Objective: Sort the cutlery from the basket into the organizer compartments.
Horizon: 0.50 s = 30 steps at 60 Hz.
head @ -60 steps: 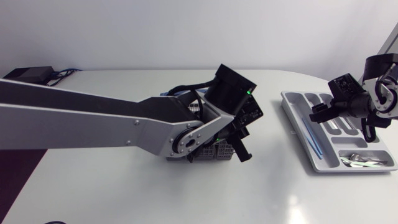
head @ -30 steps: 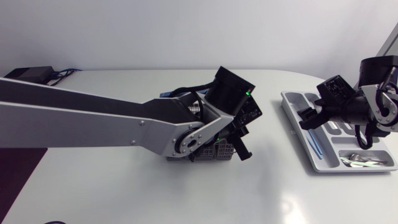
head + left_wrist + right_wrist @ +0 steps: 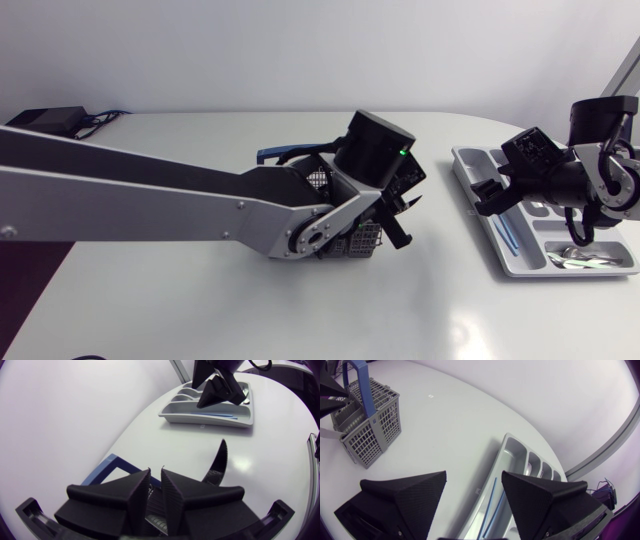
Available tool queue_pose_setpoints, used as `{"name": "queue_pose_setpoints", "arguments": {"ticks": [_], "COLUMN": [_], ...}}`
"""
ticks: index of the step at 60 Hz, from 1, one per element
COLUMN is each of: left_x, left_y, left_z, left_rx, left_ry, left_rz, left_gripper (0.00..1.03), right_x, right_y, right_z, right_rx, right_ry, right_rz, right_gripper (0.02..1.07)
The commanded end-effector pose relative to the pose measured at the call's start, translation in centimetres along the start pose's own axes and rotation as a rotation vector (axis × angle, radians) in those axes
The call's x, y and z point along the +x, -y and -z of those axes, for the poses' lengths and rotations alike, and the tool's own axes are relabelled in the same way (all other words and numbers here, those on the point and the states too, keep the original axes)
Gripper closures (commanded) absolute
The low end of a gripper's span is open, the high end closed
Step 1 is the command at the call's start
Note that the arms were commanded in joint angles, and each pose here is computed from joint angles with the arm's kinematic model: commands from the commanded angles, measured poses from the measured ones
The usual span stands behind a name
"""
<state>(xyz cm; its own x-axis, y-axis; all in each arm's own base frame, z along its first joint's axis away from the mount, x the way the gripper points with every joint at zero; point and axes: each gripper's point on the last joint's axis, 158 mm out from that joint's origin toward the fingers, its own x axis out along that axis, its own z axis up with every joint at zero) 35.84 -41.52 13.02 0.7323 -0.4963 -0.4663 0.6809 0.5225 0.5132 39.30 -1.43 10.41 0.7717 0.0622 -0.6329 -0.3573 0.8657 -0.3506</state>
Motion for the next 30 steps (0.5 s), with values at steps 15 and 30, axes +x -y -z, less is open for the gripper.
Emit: {"name": "queue_pose_setpoints", "arguments": {"ticks": [15,30], "left_x": [-1.3,-4.8], "left_y": [1.6,2.9], "left_z": [2.8,2.2], "left_rx": [0.027,0.038], "left_ry": [-0.026,0.053], "left_rz": [0.011,0.024], "left_gripper": [0.69,0.69], "right_x": [-0.1,0.1], "right_y": [-1.1,-1.3], "right_z": [1.0,1.3], "right_rx": [-0.021,-0.021], "right_ry": [-0.01,-0.012], "right_rz": [-0.021,-0.023], "right_gripper": [0.27,0.27]}}
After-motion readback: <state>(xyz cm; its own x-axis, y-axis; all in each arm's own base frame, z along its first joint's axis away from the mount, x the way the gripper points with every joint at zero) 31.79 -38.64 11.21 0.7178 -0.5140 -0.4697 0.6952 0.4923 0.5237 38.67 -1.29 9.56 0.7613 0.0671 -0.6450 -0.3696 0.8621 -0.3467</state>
